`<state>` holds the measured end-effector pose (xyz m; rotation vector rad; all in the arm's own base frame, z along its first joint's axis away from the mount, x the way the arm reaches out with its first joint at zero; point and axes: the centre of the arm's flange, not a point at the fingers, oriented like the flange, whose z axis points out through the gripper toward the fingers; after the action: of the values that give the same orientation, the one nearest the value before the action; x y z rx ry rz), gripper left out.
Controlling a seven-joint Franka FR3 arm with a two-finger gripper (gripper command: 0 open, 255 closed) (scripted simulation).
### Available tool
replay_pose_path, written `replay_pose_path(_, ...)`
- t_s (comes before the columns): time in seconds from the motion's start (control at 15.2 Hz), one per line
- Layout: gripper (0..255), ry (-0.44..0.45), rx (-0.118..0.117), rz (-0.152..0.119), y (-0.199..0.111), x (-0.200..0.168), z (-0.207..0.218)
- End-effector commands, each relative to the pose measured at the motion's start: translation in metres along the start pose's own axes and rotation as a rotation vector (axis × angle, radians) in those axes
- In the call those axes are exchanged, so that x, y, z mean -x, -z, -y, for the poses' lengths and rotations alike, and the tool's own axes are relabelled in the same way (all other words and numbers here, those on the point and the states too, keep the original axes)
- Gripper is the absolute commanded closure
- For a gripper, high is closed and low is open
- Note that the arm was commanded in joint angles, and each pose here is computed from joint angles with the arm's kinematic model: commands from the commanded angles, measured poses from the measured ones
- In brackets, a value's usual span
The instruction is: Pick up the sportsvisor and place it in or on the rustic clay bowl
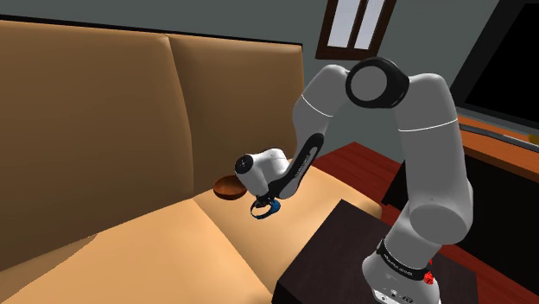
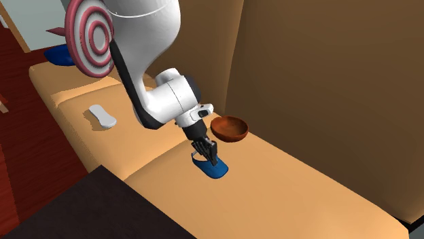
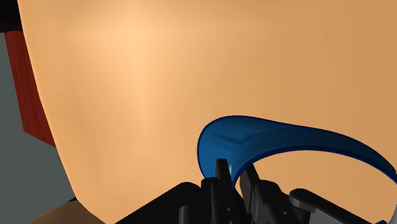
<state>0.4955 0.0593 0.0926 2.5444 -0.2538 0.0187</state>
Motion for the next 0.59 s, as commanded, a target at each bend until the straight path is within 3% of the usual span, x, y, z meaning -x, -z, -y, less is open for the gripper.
replay_pose_path(0.0,255,0.0,0.0,0.0,0.009,0.0,-0.006)
replay_pose_path(0.53,255,0.0,0.0,0.0,0.044,-0.003,-0.029)
